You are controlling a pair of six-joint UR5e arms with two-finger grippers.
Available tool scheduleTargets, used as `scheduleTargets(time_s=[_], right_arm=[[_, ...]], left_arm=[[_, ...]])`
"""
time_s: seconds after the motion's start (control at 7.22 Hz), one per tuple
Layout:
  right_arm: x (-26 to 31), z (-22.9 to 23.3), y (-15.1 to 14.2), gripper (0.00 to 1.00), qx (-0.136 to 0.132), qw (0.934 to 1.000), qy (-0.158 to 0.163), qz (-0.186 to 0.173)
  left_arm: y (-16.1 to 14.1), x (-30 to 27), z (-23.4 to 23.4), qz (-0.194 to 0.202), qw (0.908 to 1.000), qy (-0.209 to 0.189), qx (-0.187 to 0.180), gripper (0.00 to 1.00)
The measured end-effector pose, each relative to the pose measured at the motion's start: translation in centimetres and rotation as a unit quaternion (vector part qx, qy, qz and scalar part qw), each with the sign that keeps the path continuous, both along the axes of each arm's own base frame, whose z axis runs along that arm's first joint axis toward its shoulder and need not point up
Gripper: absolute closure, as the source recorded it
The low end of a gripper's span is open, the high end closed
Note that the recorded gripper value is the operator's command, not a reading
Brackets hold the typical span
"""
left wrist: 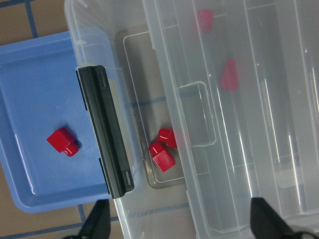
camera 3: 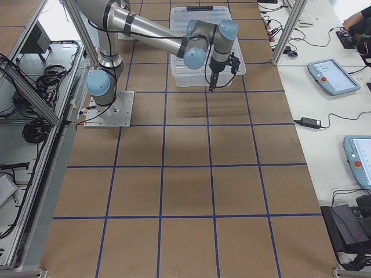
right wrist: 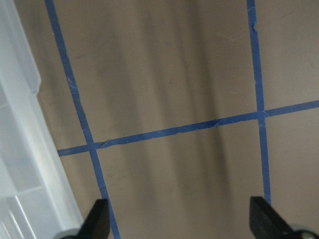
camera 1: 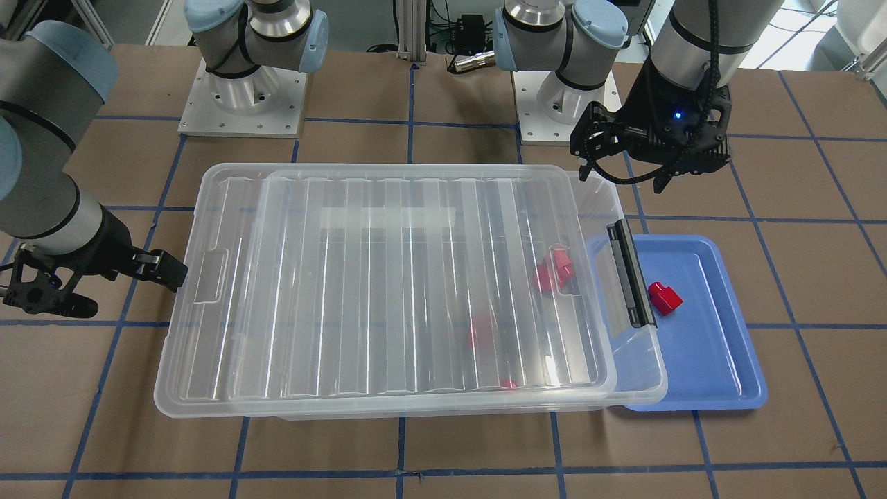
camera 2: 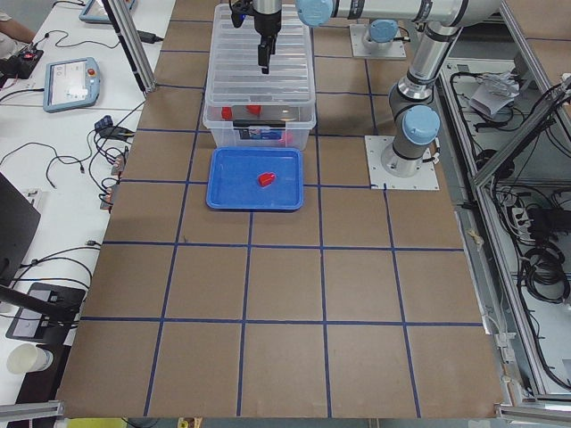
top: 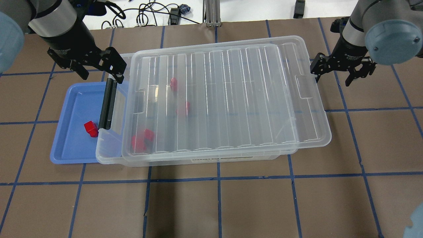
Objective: Place red block in blue tray from box
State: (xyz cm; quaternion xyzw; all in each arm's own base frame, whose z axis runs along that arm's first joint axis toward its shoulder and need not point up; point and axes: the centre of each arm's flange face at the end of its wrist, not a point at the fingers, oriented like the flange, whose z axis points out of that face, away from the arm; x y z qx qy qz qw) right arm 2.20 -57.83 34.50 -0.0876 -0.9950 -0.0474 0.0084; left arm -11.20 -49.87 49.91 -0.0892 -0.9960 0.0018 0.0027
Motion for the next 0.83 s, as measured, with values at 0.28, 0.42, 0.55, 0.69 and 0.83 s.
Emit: scheduleTargets(time_s=[0.28,0.42,0.55,0.69,0.83], right_arm=[[1.8,0.0,0.0,0.00,0.000,0.9999,0.001,0.013],[2.7,-0.1,0.1,0.00,-0.001,0.9999,0.001,0.015],[3.3,0.0,0.1,0.00,-0.001,0.9999,0.001,0.015],[3.7,-0.1,0.1,0.00,-0.001,0.9999,0.001,0.016],[4.0,0.0,0.1,0.00,-0.002,0.9999,0.001,0.017]], left_arm=[[0.0,-0.1,-0.2,0.002,1.0000,0.001,0.002,0.00],[0.2,-0.1,-0.2,0.002,1.0000,0.001,0.002,0.00],[0.3,0.0,-0.2,0.003,1.0000,0.001,0.002,0.00],[0.4,0.0,-0.2,0.003,1.0000,0.001,0.002,0.00],[0.4,0.0,-0.2,0.004,1.0000,0.002,0.002,0.00]])
